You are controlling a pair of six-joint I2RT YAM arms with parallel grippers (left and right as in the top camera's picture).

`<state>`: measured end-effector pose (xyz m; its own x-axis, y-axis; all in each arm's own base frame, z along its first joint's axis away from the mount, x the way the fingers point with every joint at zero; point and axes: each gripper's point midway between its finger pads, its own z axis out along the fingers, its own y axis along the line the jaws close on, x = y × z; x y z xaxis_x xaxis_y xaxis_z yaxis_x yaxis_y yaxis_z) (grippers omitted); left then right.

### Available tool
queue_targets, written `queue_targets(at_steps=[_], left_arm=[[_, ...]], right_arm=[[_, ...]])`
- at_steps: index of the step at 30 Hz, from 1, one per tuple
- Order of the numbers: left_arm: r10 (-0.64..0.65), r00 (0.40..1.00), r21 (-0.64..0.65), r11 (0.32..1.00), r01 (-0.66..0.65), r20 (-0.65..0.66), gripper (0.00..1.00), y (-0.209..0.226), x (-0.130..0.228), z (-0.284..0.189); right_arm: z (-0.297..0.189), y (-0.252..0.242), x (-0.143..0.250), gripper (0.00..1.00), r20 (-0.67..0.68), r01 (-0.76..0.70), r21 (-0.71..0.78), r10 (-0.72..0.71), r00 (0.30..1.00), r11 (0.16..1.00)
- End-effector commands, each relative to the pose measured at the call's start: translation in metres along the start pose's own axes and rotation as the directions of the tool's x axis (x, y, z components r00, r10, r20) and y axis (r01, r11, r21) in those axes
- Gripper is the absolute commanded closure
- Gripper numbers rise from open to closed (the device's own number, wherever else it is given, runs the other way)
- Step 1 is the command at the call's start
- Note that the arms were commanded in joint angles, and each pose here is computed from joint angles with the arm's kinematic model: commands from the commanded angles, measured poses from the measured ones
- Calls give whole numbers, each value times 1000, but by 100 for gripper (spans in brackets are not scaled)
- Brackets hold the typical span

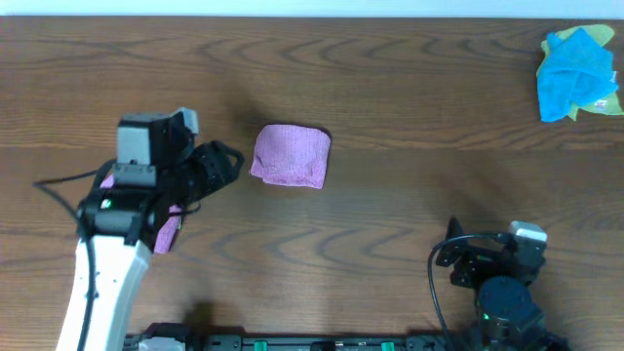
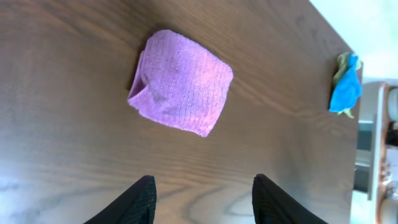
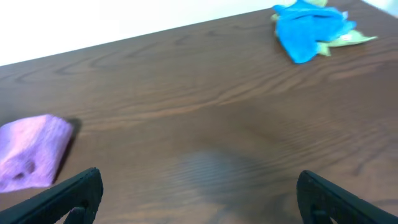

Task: Fold the cloth
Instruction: 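Retract the right arm to rest and move the left gripper toward the square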

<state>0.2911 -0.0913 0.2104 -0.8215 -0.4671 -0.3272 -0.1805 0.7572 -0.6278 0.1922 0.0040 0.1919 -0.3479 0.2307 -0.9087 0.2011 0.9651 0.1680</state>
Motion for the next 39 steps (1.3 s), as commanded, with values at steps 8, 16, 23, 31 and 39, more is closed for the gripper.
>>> queue_targets(at_steps=[8, 16, 23, 31, 39], left_arm=[[-198, 979, 109, 975, 192, 46, 44, 20, 7, -32], [-311, 950, 215, 928, 305, -6, 37, 39, 35, -1], [-272, 962, 231, 937, 264, 1, 16, 67, 53, 32], [-187, 980, 114, 977, 179, 69, 13, 95, 53, 50], [-169, 984, 70, 984, 166, 47, 13, 87, 53, 91]], right_arm=[[0, -12, -2, 1, 22, -8, 63, 7, 1000, 998], [0, -12, -2, 1, 21, -8, 62, 7, 1000, 998], [0, -12, -2, 1, 21, -8, 62, 7, 1000, 998], [0, -12, -2, 1, 21, -8, 62, 7, 1000, 998], [0, -12, -2, 1, 21, -8, 62, 7, 1000, 998]])
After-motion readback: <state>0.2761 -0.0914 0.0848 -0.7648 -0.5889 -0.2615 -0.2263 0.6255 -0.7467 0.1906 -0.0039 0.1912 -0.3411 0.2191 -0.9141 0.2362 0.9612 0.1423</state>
